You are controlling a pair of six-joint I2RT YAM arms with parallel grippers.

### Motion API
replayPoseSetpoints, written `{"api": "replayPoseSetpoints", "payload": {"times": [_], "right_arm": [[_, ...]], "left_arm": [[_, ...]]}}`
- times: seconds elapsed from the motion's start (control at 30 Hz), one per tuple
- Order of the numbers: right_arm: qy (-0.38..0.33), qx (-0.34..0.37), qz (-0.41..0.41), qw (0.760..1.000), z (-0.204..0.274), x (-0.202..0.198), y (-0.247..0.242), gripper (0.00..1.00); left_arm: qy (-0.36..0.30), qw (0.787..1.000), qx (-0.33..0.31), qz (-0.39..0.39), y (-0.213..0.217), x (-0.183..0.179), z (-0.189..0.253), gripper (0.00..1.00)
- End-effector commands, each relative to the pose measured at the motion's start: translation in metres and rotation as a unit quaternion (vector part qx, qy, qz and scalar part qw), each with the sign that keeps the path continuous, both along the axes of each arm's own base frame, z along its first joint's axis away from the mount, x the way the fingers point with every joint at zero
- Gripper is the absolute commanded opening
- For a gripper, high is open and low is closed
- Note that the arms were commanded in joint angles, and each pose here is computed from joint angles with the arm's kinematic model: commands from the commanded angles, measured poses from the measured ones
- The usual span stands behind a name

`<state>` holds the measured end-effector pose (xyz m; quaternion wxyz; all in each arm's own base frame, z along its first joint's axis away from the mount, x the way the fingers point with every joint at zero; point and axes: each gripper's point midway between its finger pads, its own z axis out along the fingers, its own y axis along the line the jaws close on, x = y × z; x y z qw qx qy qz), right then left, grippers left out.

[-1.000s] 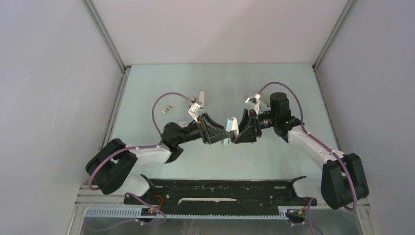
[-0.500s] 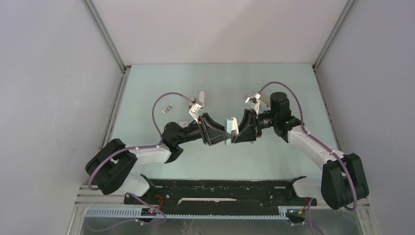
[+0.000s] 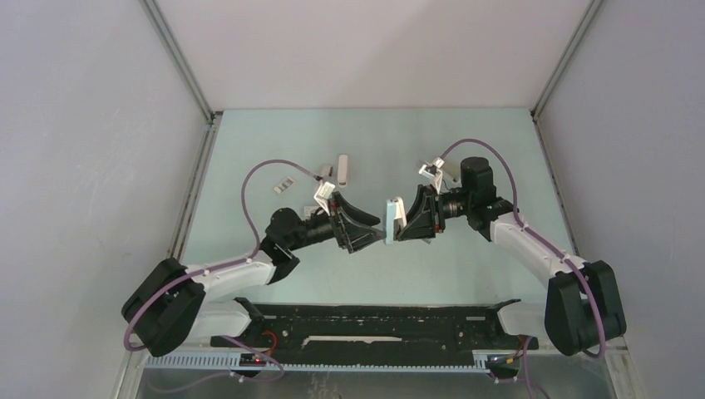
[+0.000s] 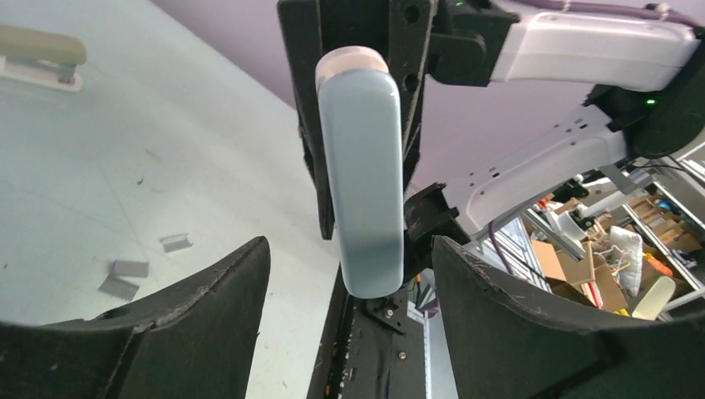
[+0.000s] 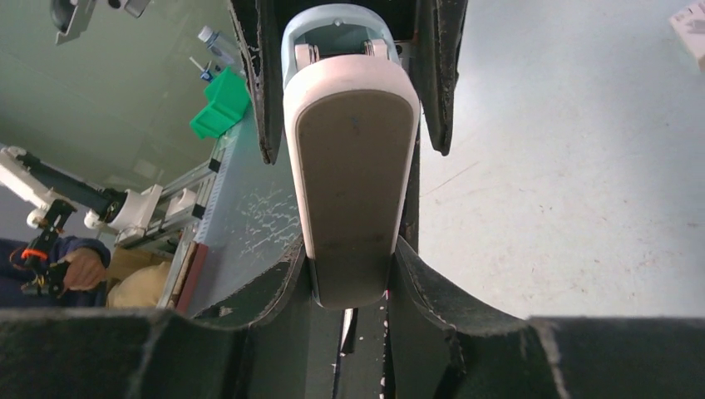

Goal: Unload the staples from the stapler
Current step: Unload the staple at the center of the board.

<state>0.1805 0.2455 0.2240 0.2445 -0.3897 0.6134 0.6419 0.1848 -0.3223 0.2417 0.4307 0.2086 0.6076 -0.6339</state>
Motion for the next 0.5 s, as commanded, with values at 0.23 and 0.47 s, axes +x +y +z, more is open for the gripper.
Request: {"api": "replayPoseSetpoints", "payload": {"times": [0.23,0.47], "right_arm": [[-0.03,-0.031,-0.036,0.998,-0.006,0.013,0.0,0.0],[-0.023,-0.047,-0.045,0.998,-0.013,0.018,0.0,0.0]], "left_arm": [[0.015,0.997,0.071,0.025,-0.012,0.011,-0.031,0.69],[0.018,0.997,0.08,0.001,-0.023,0.011,-0.034,0.64]]}}
